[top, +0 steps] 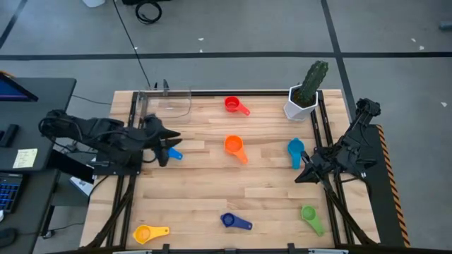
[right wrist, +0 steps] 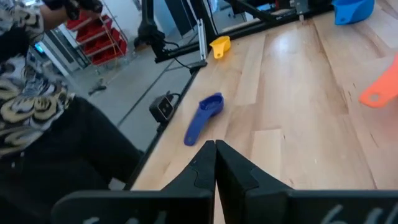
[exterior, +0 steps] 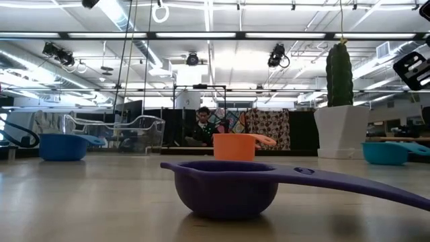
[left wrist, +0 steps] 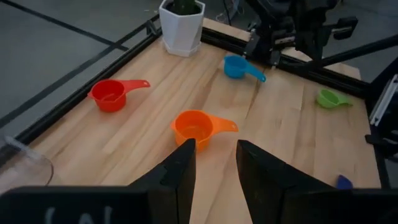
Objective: Nest measuring cups in basket
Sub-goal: Adjust the orange nest measuring cup
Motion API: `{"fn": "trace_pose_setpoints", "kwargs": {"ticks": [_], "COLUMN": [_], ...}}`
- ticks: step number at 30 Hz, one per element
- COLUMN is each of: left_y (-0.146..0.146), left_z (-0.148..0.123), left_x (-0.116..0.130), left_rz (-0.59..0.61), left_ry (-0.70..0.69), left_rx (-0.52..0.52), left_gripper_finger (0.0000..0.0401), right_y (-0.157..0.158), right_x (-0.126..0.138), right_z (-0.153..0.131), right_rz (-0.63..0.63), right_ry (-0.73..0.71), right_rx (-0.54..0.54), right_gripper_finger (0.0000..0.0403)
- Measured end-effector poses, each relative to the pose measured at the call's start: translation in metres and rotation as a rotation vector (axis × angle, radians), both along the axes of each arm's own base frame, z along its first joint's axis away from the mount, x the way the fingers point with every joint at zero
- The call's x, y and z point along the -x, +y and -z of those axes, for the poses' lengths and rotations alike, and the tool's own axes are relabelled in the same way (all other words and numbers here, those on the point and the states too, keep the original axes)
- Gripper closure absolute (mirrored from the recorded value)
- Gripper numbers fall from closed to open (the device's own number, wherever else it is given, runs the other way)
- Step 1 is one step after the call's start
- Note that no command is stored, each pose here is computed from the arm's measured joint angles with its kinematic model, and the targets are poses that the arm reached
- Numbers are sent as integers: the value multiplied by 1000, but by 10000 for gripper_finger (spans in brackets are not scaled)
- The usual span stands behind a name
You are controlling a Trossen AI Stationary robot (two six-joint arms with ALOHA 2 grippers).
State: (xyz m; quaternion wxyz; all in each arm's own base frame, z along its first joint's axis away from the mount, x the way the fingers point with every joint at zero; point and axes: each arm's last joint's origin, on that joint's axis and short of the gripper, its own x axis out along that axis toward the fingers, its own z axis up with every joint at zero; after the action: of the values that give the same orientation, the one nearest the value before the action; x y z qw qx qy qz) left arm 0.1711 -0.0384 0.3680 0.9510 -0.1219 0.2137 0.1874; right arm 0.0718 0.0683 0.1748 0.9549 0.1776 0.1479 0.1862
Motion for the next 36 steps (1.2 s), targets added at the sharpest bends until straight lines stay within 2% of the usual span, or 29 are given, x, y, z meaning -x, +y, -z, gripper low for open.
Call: {"fn": "trace_pose_setpoints", "kwargs": {"ticks": [4, 7, 10, 15, 20, 26, 32, 36], "left_y": [-7, -11, -13, -11, -6, -1, 10, 13], "left_z": [-18, -27, -33, -24, -4, 18, 56, 80], "left_x": [-21, -34, -48, -75, -99, -132, -167, -188], "left_rz": [-1, -2, 12, 23, 59, 197, 293, 448], "left_ry": [43, 94, 140, 244, 341, 414, 531, 590], "left_rx": [-14, -16, 48, 178, 253, 117, 77, -95], "left_gripper_finger": [280, 280, 280, 280, 280, 280, 280, 280], "right_y": [1, 2, 2, 1, 1, 1, 1, 1], "right_x": [-1, -1, -2, -2, -2, -2, -2, -2], "right_z": [-5, -12, -18, -21, -26, -27, -27, -28], "right_rz": [0, 9, 10, 32, 38, 41, 42, 42], "right_ry": [-37, -62, -91, -148, -153, -155, -159, -161], "right_rx": [-50, -151, -221, -179, -276, -288, -291, -292], "right_gripper_finger": [390, 390, 390, 390, 390, 390, 390, 390]}}
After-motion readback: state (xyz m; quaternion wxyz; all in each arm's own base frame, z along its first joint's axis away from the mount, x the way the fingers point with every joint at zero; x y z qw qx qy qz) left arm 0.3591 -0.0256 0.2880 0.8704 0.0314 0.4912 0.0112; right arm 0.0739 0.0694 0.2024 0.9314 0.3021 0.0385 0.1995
